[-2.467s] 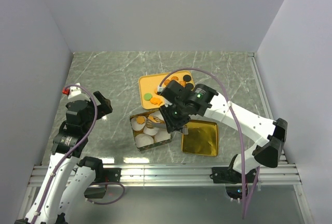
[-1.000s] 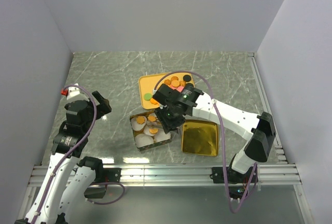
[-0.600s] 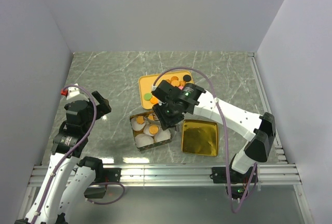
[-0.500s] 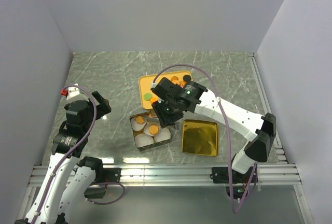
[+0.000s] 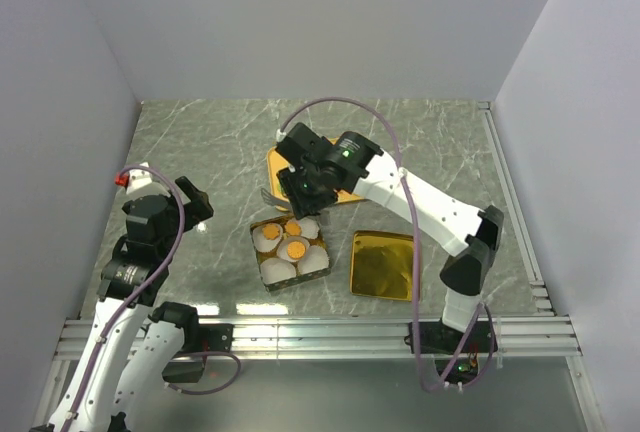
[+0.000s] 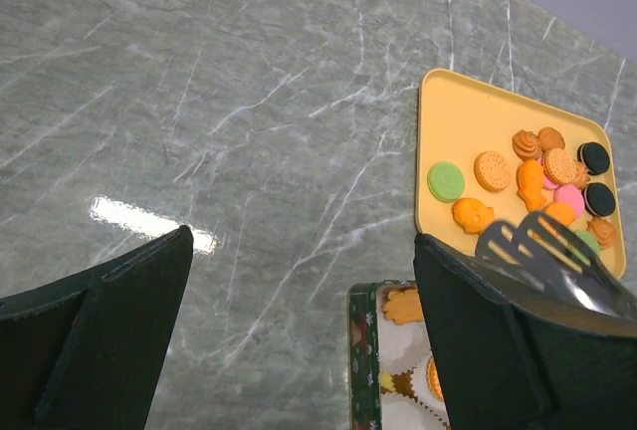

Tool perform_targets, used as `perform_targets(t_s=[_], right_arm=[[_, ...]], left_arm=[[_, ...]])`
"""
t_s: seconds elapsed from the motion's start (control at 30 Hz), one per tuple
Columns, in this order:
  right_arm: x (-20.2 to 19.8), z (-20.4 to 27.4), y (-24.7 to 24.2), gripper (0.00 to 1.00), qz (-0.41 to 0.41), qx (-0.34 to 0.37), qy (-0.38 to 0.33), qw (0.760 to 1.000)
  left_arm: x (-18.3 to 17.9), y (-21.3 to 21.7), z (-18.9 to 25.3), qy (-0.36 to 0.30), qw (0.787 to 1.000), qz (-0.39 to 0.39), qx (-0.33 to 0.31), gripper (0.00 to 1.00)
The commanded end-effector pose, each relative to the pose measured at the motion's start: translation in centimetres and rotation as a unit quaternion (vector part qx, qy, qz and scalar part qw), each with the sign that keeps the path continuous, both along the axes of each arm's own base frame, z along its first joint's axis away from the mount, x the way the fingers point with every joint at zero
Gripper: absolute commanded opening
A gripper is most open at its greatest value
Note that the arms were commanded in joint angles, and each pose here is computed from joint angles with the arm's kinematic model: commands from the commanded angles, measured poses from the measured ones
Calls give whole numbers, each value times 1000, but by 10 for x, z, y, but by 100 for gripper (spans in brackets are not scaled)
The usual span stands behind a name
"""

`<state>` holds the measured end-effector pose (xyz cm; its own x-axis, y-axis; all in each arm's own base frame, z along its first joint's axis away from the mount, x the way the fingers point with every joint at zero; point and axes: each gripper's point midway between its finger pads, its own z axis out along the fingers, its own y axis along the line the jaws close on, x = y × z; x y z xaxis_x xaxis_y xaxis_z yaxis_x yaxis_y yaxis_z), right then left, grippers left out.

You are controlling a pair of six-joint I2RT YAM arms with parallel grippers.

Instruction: Pack the cookies

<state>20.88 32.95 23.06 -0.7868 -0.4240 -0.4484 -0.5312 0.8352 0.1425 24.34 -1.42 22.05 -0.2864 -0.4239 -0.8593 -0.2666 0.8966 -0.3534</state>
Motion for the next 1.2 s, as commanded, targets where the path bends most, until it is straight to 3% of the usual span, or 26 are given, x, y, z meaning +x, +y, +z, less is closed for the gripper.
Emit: perform_targets(t_s=[0.0,0.4,0.8,1.17], right_arm=[[30,14,-6,51,-36,2,-28,999],[91,-1,-63,53,-162,17,-17,986],[87,-38,-100,53,-215,-45,5,975],[87,-65,-97,53,-218,-68,33,973]], left_arm=[[1,2,15,-25,1000,4,-4,99],[1,-6,17,-33,999,-18,-5,99],[2,-10,16,-33,999,-30,-3,99],[2,-9,16,-32,999,-27,-3,99]])
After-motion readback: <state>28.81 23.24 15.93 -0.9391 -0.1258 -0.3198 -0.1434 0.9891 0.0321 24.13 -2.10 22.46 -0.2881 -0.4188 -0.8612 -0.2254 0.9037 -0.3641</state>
